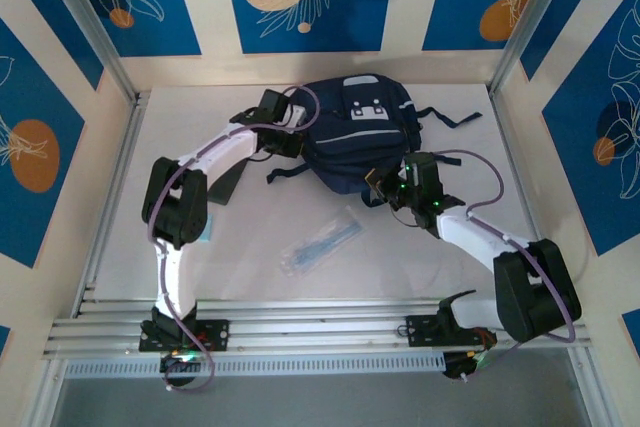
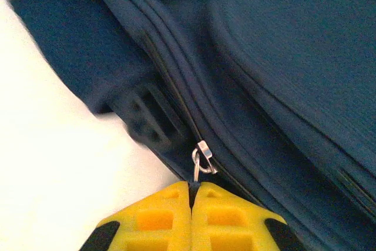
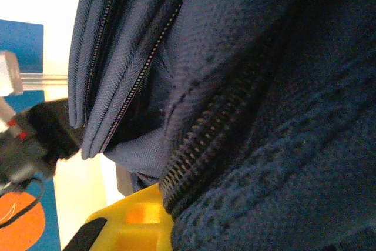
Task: Pack the student bag
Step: Unzip the student bag at the top-center of the table, then pick up the glasses case from the middle-left of the table.
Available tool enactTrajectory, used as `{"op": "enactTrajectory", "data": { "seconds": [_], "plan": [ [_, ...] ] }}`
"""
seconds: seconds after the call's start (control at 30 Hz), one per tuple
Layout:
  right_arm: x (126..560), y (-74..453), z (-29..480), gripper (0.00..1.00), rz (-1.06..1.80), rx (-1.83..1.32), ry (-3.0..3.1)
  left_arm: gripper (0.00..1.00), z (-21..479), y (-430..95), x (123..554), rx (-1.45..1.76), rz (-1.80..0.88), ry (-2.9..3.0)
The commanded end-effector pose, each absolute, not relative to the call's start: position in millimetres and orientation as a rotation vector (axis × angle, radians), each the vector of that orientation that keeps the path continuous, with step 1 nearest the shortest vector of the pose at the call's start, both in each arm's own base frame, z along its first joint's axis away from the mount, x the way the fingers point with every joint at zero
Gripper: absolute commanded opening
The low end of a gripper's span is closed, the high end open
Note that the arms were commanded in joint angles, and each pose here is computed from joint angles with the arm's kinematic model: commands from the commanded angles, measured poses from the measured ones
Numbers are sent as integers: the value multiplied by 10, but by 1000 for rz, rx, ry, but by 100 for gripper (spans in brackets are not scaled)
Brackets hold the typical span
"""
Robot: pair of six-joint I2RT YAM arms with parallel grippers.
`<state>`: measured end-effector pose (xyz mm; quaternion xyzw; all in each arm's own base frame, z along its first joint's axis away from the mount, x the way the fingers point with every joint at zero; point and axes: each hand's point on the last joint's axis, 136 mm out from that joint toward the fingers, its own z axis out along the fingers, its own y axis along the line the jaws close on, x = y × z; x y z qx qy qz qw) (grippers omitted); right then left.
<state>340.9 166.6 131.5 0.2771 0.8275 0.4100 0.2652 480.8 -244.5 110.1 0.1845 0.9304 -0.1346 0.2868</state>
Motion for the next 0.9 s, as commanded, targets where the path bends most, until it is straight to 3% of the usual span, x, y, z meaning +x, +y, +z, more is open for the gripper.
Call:
{"op": "enactTrajectory", "data": {
  "seconds": [0.0,0.23,0.37,0.47,0.63,0.73,0.77,0.87],
  "plan": [
    [3389,1609,1433,0,1086,696,2219,0,1149,-1489,5474,226,58,2366],
    [3399,1850,1457,0,1185,587,2253,2,1088,-1517,5652,159,11,2342],
    [3446,2041,1539,2,1246,495,2286,52,1036,-1578,5463,191,-65,2425],
    [3472,2138,1562,23,1269,450,2308,96,1056,-1532,5217,200,-84,2495],
    [3489,2147,1450,53,1212,447,2362,100,1066,-1267,4811,161,-46,2557],
    [3471,2096,1374,79,1159,469,2404,100,978,-1055,4592,106,-34,2618],
    [3459,2082,1352,96,1139,472,2424,100,940,-986,4534,84,-26,2635],
    [3406,2061,1309,99,1105,466,2468,100,786,-836,4397,46,-15,2684]
  ]
}}
